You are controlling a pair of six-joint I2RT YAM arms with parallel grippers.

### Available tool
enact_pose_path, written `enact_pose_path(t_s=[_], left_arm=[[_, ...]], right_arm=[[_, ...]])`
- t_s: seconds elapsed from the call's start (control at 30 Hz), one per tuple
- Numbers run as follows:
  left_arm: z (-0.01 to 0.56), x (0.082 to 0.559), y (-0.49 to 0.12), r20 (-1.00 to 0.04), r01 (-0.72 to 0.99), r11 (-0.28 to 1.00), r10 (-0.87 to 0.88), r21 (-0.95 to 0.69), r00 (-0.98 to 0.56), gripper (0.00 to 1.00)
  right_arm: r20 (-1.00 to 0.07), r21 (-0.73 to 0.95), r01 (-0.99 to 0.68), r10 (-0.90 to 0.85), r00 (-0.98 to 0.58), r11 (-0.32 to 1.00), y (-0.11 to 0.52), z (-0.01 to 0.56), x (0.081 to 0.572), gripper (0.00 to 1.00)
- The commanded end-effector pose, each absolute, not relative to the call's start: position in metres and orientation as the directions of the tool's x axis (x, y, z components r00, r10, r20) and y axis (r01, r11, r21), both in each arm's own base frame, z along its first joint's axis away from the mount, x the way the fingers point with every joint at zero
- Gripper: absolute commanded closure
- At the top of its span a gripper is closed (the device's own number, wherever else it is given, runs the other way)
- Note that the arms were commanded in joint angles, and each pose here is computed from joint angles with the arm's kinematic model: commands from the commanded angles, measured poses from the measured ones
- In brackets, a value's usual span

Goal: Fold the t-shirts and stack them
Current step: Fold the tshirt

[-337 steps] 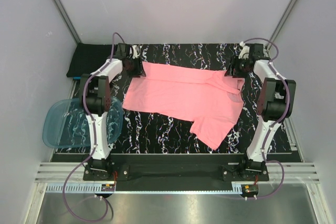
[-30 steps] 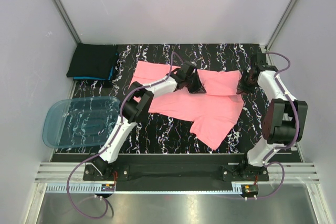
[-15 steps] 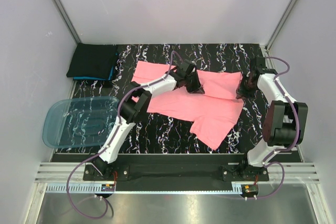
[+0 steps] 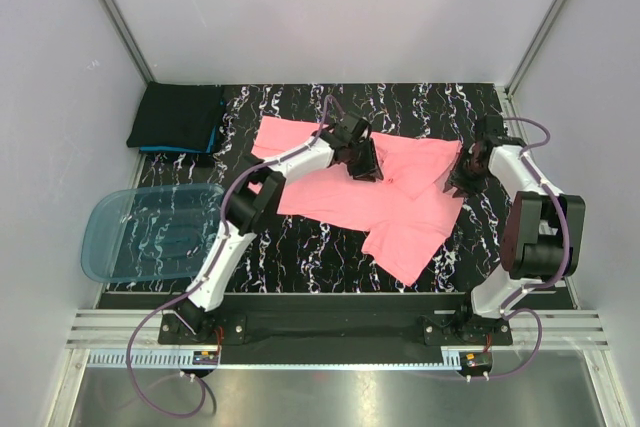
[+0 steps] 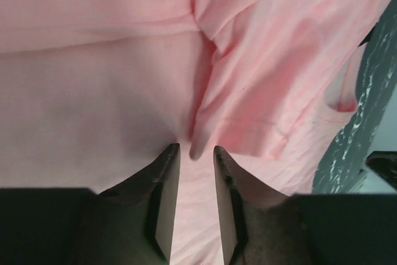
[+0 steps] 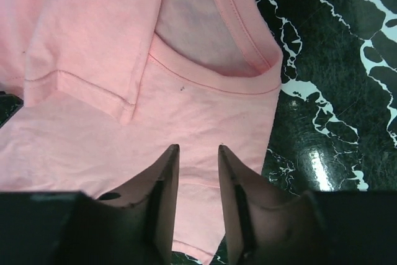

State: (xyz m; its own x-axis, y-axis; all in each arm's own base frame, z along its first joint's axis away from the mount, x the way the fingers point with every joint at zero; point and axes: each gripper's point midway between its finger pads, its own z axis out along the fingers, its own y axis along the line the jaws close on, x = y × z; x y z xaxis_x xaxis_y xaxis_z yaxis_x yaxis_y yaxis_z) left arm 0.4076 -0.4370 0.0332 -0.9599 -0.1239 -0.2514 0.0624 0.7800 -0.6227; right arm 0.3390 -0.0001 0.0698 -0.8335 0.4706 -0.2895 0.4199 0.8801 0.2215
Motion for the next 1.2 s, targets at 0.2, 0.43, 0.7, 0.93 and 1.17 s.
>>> enact_pose_path(t_s=[0.2,0.43,0.7,0.93,1.17], left_arm=[[0.138,0.456,-0.376,-0.493,0.196,0.777,-0.164,-0.598,-0.854,0.57],[0.112,0.525,-0.273,-0.52,0.104,0.838,-0.23,-0.536,-0.823,0.57],[0.076,0.56,-0.212,-0.507,0.021,0.87,-0.266,-0.492,-0.82,0.57],[0.051,0.564,-0.195,-0.481,-0.031,0.884,-0.282,-0.466,-0.83,0.57],[0.039,0.564,-0.177,-0.456,-0.097,0.9,-0.306,-0.426,-0.836,0.58]], right_arm=[[-0.51,0.267,0.298,0.397,-0.763,0.916,-0.021,0.098,0.432,0.55],[-0.474,0.267,0.308,0.403,-0.783,0.913,-0.047,0.058,0.479,0.55],[-0.49,0.265,0.288,0.386,-0.782,0.92,-0.068,0.039,0.504,0.61],[-0.469,0.167,0.261,0.309,-0.827,0.951,-0.085,0.015,0.511,0.87],[-0.468,0.128,0.268,0.297,-0.832,0.955,-0.096,0.018,0.52,0.97]])
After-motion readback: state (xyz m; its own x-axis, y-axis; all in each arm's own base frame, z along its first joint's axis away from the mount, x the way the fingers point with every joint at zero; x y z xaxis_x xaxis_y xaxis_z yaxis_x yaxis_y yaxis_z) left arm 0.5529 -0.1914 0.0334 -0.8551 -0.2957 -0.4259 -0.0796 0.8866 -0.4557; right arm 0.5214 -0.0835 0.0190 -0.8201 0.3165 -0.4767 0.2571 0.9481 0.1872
